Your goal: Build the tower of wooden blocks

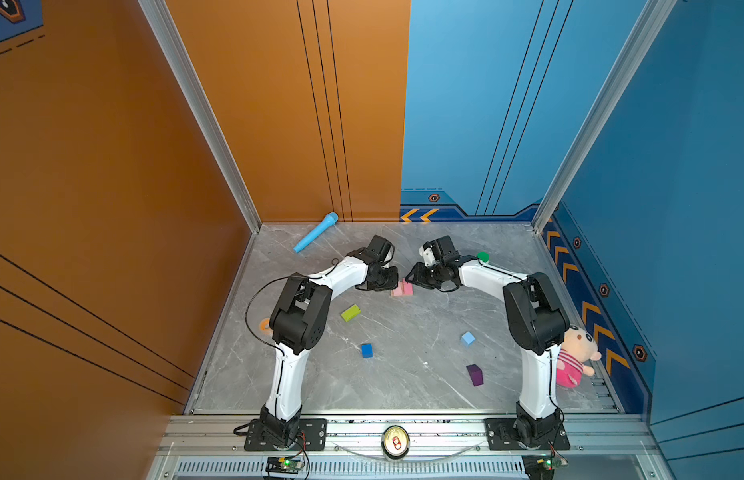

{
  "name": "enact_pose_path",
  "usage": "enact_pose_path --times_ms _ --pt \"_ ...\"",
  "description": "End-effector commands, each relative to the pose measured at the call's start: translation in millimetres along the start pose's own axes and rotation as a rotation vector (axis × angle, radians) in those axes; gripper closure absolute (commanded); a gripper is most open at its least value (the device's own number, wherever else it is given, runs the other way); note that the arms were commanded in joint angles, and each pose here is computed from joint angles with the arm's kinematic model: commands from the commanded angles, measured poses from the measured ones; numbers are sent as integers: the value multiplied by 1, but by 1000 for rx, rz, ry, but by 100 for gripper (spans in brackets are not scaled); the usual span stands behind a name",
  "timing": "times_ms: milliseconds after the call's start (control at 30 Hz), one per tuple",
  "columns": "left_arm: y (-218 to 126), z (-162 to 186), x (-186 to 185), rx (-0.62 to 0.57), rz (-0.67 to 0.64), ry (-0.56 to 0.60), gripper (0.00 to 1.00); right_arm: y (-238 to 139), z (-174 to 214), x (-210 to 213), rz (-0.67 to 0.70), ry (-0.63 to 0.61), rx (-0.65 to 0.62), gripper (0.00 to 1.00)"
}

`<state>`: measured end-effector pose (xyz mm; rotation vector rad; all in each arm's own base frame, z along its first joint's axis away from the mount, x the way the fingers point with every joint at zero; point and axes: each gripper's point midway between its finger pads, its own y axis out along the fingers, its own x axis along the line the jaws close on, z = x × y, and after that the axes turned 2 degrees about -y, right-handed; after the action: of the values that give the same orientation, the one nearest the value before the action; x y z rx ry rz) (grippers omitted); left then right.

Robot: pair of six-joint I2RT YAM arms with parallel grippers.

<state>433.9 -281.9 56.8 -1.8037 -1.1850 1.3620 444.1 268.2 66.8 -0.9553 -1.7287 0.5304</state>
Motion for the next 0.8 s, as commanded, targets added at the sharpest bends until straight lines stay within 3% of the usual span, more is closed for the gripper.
enact_pose_path --times_ms 0,767 --pt "4 2 -6 22 10 4 71 -6 -6 0 -2 19 -17 64" --pt "5 1 -8 22 16 6 72 2 -3 -6 12 42 -1 65"
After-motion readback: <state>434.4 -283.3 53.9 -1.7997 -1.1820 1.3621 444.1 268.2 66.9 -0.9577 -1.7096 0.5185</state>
